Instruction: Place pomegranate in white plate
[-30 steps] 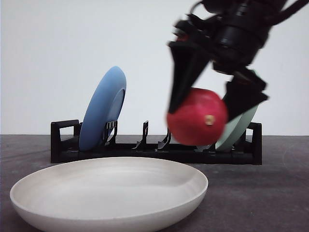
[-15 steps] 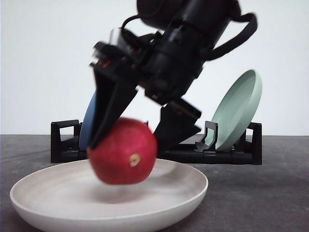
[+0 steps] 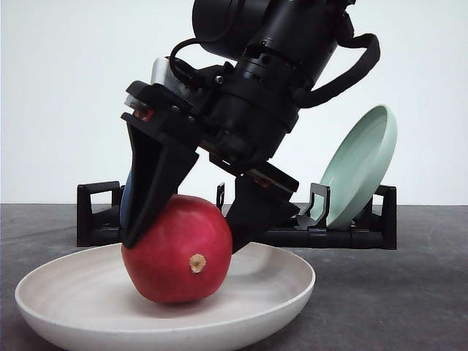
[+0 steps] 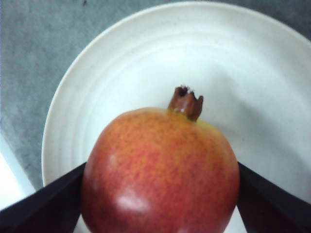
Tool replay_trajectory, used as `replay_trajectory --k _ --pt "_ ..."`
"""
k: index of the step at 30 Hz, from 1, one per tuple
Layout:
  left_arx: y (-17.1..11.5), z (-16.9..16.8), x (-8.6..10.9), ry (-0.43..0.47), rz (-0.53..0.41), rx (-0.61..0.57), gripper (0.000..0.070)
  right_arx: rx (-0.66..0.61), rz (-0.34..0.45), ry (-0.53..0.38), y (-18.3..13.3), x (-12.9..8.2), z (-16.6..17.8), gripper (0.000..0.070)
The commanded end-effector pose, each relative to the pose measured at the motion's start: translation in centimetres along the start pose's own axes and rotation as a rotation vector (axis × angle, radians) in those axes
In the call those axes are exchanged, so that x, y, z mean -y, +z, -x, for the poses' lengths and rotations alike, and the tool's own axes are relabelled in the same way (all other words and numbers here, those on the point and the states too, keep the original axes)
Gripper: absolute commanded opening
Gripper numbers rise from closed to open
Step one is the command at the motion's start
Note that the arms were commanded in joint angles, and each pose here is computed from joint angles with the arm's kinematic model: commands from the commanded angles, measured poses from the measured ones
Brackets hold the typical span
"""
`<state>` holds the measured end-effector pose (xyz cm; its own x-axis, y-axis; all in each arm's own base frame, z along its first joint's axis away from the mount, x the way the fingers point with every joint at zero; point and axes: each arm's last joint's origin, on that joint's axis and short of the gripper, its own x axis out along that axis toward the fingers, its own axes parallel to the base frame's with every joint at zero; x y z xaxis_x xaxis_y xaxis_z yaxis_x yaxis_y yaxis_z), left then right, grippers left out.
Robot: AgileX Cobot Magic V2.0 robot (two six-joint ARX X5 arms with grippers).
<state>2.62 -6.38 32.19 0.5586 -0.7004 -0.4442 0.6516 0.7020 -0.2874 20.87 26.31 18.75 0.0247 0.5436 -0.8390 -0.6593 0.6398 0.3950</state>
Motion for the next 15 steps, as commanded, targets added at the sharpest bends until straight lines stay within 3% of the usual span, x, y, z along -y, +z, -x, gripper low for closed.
replay_trajectory --k 1,4,10,15 --pt "0.3 0.2 0.1 -0.013 -0.011 0.013 0.0592 0.001 0.007 0.009 0.3 -0.6 -0.3 0.0568" --pt "0.3 0.2 0.1 -0.013 -0.011 0.014 0.0592 0.0 0.007 0.009 0.3 -0.6 -0.3 0.0692" --pt "0.3 0.2 0.1 -0.013 -0.011 0.014 0.0592 0.02 0.017 0.014 0.4 -0.8 0.5 0.07" --pt "0.3 0.2 0.1 -0.013 -0.01 0.013 0.0592 0.118 0.054 0.025 0.5 -1.7 4.6 0.07"
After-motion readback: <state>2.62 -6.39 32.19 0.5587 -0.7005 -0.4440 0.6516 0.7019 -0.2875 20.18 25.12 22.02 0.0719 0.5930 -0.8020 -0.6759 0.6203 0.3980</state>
